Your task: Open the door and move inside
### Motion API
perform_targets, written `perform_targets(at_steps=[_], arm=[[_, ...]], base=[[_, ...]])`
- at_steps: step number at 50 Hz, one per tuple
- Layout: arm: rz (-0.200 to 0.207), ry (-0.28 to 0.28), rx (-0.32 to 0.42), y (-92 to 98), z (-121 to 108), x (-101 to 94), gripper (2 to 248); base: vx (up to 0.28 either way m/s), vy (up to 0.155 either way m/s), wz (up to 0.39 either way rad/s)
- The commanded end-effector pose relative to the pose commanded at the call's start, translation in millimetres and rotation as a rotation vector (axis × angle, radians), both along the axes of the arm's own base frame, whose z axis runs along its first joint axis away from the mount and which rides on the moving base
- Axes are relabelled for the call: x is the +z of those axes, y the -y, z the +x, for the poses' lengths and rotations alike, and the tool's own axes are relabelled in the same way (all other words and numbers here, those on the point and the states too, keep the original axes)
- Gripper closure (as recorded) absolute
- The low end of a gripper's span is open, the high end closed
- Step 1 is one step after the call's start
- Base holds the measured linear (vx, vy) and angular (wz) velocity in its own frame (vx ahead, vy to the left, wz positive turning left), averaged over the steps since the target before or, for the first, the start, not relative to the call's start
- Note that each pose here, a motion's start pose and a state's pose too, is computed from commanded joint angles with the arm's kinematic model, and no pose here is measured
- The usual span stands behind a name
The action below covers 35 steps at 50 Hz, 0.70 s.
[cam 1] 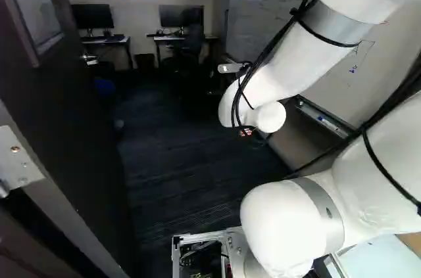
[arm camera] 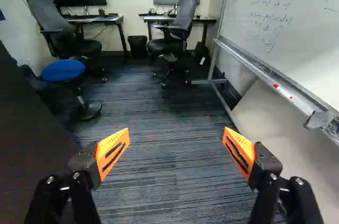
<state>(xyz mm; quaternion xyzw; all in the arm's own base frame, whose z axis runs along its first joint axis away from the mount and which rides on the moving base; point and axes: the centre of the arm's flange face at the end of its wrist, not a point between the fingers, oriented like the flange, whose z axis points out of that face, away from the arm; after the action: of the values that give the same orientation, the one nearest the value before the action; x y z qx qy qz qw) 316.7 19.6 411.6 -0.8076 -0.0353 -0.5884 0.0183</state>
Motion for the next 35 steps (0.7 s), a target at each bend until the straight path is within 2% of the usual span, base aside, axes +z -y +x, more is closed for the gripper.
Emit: perform_targets(at_steps=[22, 35], arm=[[0.0, 0.0, 0.0, 0.0, 0.0, 0.0, 3], [0.0, 0.0, 0.0, 0.0, 0.0, 0.0, 3]], base=[[0.17, 0.01, -0.019], [0.222, -0.001, -0.019]])
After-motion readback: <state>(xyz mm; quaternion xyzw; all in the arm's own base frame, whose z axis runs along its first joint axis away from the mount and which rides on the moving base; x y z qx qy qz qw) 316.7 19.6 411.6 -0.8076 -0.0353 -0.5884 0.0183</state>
